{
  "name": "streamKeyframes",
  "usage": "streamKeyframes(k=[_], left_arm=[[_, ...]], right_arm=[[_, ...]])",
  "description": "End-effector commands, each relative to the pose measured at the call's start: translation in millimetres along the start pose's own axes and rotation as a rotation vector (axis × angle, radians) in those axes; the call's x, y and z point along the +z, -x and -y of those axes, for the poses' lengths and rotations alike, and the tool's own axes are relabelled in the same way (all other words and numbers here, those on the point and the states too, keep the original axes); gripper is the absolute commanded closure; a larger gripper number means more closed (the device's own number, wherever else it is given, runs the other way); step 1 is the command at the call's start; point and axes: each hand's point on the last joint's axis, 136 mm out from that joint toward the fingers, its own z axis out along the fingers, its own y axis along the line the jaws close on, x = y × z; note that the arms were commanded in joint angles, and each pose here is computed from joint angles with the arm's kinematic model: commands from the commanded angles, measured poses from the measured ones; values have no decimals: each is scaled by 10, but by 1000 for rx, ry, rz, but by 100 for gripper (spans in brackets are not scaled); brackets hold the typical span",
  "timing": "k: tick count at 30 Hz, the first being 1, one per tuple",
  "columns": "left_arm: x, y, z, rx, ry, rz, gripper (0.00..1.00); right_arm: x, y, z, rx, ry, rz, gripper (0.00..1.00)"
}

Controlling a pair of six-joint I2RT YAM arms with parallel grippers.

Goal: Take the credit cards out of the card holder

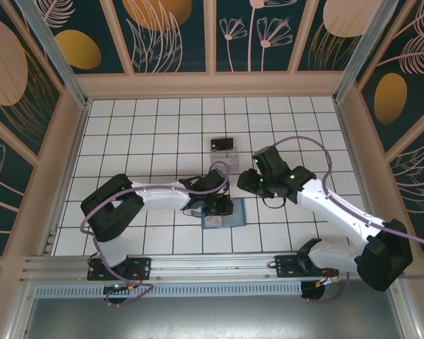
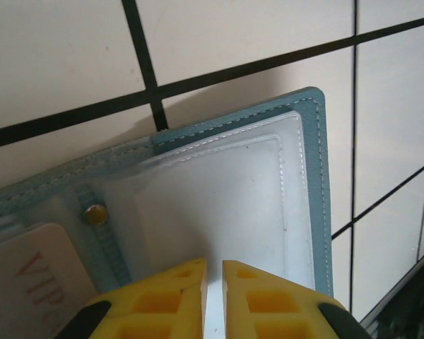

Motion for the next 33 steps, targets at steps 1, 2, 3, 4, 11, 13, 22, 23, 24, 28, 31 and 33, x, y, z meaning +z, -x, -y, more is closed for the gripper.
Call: streamKeyframes(k=[1,2,3,4,11,13,22,23,24,28,31,33], left_arm=[[75,-22,51,25,-3,-35,84],[95,-14,53,24,-2,-37,84],[107,-3,62,25,-5,-35,84],[121,3,71,23,-9,-36,84],[138,81,198,23,-52,-13,84],[169,83,195,18,-65,-9,85],[-20,204,324,44,-100,70,84],[-100,247,375,59,-100,93,84],[-164,280,403,66,-96,111,84],[-437,357,405,73,-66,179,83],[-509,299,207,41,-29,181,84],[-532,251,39,7,-13,180,84]], right_arm=[[-8,-62,153,27,-26,-10,55],[-3,-67,154,30,-20,-12,55],[6,-78,161,31,-17,-15,55],[16,-88,165,32,-16,-19,55],[18,-103,145,30,4,-24,56],[26,-118,149,32,9,-30,56],[92,-196,43,28,76,-76,58],[107,-202,8,29,95,-82,58],[125,-213,-19,29,112,-90,59],[187,-219,-129,35,163,-115,61],[254,-230,-180,35,186,-135,62],[326,-276,-210,37,207,-168,64]])
